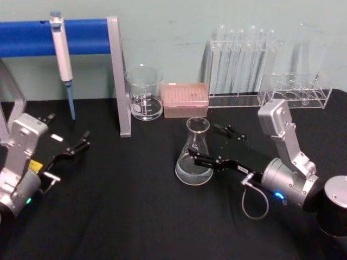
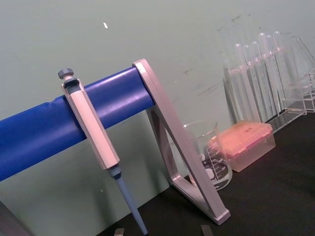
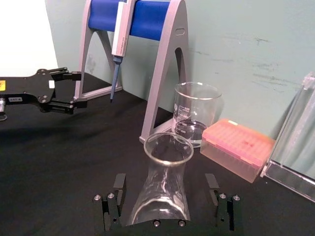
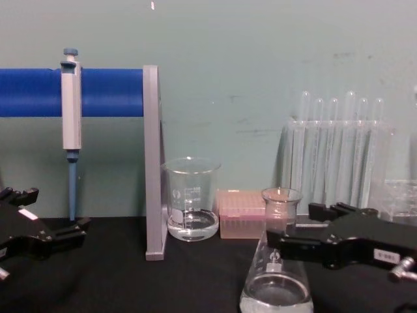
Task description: Grasp the erlenmeyer flask with one hand, shake it three times, then place it back.
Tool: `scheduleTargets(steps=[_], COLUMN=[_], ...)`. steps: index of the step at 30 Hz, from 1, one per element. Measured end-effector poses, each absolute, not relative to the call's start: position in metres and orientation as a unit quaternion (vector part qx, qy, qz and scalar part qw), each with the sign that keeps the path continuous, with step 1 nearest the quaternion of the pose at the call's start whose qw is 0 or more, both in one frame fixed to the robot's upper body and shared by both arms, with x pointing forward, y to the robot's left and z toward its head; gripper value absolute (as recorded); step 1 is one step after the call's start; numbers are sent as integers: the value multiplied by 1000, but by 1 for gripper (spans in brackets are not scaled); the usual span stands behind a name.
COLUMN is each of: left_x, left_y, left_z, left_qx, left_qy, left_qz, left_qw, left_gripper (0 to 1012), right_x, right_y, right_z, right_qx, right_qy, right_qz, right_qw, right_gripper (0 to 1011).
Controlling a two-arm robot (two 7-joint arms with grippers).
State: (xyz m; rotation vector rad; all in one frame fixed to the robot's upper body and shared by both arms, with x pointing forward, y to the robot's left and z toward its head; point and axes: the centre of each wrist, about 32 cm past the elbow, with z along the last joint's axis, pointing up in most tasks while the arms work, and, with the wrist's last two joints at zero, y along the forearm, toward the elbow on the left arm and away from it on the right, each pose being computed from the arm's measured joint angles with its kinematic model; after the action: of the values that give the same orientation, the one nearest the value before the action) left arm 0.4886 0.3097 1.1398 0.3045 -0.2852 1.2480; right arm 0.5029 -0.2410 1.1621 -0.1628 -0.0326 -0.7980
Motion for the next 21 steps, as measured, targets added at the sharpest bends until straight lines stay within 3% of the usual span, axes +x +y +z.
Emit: scheduleTargets(steps=[21], left_x=[489], left_y=[310], left_z=[1140], left_qx=[141], left_qy=[-132], left_qz=[580], left_qw=[791], left_gripper=[1001], right_x=[529], right_y=[-221], right_z=[1161], right_qx=[-77], right_qy=[-16], right_qz=[-381], right_qw=[921], right_gripper=[1003])
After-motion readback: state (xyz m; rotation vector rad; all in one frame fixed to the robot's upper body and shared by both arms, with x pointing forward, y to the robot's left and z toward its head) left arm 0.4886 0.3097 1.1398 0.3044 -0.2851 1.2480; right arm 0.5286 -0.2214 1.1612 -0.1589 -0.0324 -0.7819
